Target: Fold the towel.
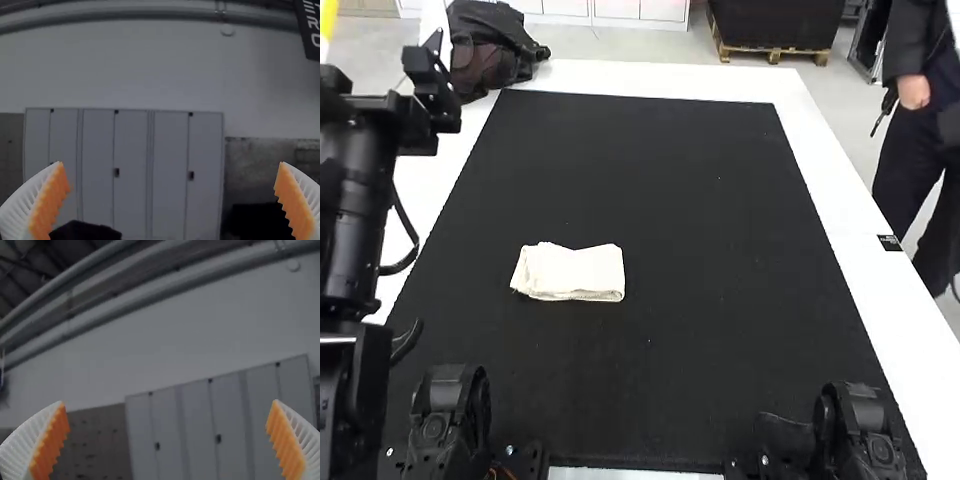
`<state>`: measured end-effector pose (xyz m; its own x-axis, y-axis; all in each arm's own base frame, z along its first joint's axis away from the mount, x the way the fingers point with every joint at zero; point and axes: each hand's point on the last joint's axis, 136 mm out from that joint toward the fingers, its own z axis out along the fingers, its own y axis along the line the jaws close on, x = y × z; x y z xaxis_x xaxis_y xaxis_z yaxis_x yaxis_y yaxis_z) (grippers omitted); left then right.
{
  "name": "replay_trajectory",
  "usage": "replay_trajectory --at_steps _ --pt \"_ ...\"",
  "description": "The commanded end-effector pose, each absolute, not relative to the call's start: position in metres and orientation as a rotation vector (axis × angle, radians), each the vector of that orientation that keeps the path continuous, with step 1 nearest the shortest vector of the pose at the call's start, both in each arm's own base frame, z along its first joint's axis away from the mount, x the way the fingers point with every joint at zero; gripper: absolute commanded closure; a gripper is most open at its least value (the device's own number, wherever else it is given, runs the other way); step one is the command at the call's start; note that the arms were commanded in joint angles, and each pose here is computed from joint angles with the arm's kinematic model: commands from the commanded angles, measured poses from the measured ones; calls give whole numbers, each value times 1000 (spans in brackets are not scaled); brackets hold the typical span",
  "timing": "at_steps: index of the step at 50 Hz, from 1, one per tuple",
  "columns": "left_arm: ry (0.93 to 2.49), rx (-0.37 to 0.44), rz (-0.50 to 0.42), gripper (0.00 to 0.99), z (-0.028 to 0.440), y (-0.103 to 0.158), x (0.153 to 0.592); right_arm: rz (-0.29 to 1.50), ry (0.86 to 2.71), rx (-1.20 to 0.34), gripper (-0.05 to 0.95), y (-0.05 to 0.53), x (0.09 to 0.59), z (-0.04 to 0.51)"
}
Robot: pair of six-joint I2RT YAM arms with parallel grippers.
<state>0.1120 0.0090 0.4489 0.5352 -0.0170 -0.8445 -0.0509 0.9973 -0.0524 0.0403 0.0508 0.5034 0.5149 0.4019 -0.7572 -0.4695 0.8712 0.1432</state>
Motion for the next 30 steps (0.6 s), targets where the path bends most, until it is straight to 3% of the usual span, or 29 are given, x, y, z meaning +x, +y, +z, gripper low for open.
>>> replay_trajectory --at_steps 1,6,13,17,22,30 --pt "1008 -141 120 31 445 26 112 333 868 34 -10 21 54 500" --pt "948 -121 140 31 441 27 123 157 943 14 -10 11 95 469" --pt "945 -58 180 31 407 24 156 139 1085 22 -10 9 150 410" --pt "955 37 307 31 382 22 173 134 1152 140 -10 -7 172 378" --pt "987 39 304 31 354 23 188 122 1220 148 -8 -9 197 337" --pt "1042 -29 249 31 315 31 206 61 1140 115 -10 -12 215 307"
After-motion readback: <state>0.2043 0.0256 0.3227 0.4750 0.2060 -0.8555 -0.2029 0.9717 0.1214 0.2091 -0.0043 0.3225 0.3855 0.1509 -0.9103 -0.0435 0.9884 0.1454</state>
